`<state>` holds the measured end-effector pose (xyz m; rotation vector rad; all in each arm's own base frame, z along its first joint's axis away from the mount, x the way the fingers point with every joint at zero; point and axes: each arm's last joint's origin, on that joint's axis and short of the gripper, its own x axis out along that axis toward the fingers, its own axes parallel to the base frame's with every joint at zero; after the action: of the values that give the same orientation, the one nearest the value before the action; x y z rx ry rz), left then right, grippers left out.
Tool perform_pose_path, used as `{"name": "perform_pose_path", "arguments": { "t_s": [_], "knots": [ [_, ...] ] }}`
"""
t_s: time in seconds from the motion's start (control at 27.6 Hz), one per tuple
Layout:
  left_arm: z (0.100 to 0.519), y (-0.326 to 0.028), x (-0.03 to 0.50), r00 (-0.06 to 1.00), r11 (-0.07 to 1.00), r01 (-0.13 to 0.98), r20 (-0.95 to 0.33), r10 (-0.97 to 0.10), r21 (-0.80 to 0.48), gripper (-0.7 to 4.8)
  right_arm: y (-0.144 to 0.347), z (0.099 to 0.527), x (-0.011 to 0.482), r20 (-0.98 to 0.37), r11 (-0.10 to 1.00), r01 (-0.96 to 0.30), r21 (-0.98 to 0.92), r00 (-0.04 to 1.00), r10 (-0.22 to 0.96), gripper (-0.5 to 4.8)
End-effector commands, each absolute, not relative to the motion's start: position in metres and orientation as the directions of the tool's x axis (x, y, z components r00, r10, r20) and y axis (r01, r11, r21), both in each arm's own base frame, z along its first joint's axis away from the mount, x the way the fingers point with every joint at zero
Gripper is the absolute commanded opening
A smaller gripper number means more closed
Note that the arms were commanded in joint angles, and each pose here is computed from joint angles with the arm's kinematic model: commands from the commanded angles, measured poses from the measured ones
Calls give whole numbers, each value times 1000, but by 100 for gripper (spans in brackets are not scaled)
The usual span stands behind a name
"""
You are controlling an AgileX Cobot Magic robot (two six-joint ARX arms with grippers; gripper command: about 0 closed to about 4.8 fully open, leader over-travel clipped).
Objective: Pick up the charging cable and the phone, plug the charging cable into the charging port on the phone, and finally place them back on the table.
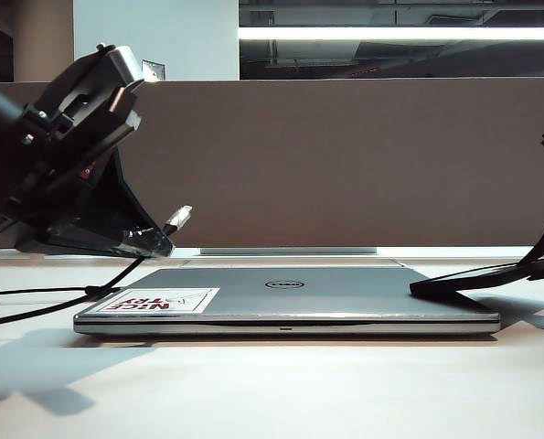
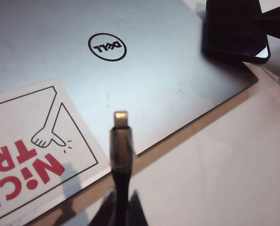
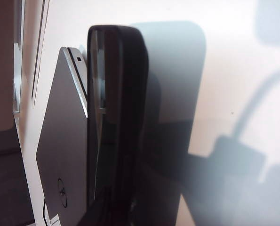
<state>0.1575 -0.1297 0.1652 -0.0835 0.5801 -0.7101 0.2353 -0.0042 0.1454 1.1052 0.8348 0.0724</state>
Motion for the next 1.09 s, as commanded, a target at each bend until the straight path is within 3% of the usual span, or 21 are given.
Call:
{"name": "perform_pose_path", "arguments": {
  "t_s": [0.04, 0.62, 1.09],
  "knots": [
    [168, -130, 158, 615, 757, 599, -456, -643, -261, -6, -2, 139, 231, -587, 500, 352, 791, 665, 461, -2],
    [168, -130, 158, 615, 757, 599, -456, -643, -261, -6, -2, 165, 225, -512, 504, 256, 825, 716, 474, -5],
    [168, -130, 158, 615, 757, 599, -456, -643, -261, -6, -3, 202, 237, -546, 622, 183, 761, 698, 463, -5]
  ]
}}
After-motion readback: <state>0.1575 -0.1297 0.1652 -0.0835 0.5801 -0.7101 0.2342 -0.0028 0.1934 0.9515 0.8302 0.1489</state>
